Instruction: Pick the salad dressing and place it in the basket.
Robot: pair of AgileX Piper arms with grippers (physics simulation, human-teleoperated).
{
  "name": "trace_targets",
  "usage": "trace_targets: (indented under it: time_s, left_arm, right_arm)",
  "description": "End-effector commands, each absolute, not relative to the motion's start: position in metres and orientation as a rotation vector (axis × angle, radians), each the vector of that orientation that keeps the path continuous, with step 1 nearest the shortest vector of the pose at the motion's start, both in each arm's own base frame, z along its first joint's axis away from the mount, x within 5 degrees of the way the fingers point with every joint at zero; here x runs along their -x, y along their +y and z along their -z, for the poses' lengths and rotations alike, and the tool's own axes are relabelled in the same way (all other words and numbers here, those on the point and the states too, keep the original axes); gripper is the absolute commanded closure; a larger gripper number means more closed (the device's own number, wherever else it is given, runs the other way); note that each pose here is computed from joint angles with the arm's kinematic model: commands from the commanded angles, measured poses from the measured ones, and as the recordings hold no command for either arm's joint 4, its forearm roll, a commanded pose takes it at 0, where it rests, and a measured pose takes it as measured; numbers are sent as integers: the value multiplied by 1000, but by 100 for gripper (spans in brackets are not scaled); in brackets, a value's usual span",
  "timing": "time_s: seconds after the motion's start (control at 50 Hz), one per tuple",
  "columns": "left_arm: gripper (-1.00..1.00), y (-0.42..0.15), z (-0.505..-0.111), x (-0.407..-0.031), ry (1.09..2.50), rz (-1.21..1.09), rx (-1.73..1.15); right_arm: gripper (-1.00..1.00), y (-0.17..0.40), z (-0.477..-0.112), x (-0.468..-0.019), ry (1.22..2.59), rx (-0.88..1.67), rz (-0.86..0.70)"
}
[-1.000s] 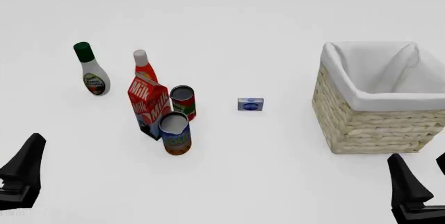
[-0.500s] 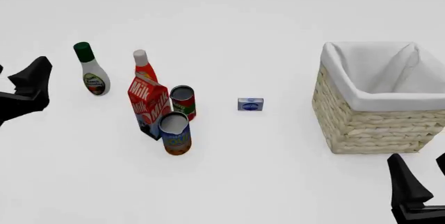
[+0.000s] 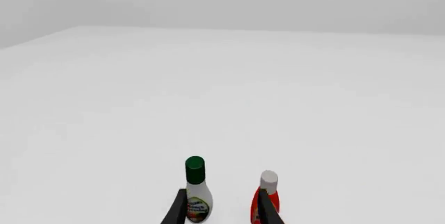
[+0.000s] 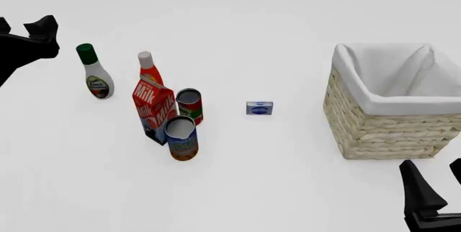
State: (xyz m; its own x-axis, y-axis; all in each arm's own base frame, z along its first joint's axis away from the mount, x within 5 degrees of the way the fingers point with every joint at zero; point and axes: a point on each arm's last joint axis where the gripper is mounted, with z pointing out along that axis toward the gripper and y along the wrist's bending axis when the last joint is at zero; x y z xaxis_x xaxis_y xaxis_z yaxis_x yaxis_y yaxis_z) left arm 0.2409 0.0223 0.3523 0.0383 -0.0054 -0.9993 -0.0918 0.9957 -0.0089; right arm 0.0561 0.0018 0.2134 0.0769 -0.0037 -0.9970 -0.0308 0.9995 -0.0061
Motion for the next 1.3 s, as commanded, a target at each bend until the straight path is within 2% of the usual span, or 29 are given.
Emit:
trace_targets:
  time_s: [0.02,0.2,0.56,1.3]
  left_arm:
    - [-100,33,-351,-285,1574,-96,85]
    - [-100,46,-345,-327,1633,-139,78]
    - [-100,64,-344,-368,1681,-169,100]
    - [-100,70,-324,-422,1744,-149,108]
  right_arm:
    - [-100,2,-214,-56,1493,38,-26]
    - [-100,3,-217,-56,1494,47,-25]
    - [-100,3,-213,-57,1504,54,-38]
    - [-100,4,-212,-57,1508,70,-49]
